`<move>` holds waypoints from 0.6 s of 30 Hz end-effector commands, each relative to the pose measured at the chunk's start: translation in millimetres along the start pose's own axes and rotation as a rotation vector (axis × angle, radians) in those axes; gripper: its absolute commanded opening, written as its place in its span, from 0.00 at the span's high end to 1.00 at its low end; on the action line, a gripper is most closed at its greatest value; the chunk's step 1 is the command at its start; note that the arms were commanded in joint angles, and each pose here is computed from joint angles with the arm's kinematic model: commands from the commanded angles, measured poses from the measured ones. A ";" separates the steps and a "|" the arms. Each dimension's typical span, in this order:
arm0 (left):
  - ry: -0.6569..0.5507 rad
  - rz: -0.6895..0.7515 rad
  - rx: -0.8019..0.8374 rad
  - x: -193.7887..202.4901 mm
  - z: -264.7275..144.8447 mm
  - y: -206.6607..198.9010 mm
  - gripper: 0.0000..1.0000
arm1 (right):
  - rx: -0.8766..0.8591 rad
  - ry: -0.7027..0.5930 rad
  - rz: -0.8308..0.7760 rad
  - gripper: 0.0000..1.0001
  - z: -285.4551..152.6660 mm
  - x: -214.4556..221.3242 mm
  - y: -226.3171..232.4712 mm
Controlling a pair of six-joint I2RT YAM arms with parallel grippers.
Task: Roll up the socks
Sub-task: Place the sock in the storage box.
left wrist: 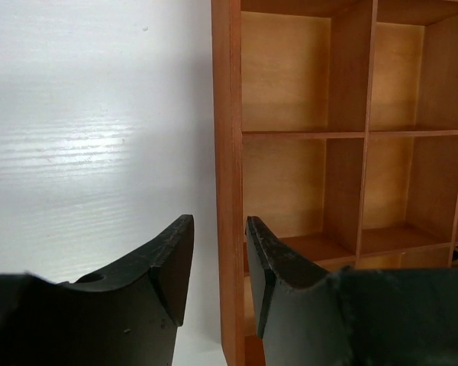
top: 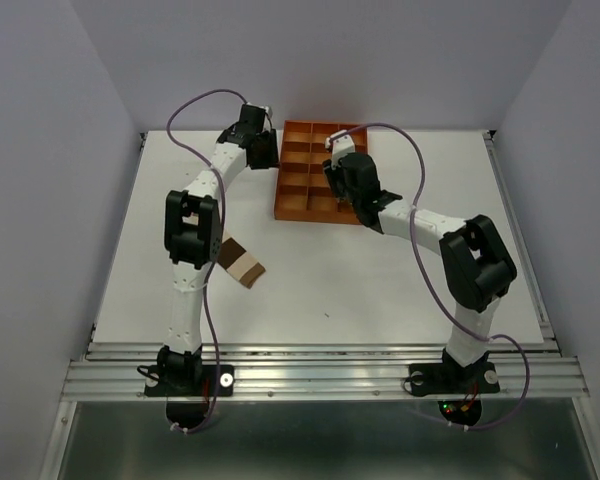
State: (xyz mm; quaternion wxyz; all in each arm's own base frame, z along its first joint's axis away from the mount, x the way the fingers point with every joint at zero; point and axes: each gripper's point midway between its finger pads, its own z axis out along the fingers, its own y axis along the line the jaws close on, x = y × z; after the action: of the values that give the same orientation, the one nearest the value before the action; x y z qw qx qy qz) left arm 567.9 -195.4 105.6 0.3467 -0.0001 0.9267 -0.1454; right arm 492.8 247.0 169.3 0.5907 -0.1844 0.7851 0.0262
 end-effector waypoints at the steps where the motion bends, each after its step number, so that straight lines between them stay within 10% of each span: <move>1: -0.040 0.045 0.048 -17.6 -5.5 -10.5 0.56 | 0.002 -0.115 -0.015 0.99 13.0 -39.6 -3.9; 18: -0.016 0.031 0.070 -1.6 33.3 -19.7 0.62 | -0.042 -0.102 -0.023 0.99 29.4 -23.2 5.4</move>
State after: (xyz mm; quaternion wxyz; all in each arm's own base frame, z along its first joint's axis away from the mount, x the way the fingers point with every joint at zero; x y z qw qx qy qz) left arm 573.3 -217.4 58.8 0.3168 0.0256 0.9325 -0.1717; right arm 506.8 252.0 144.1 0.5763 -0.2064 0.7904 0.0227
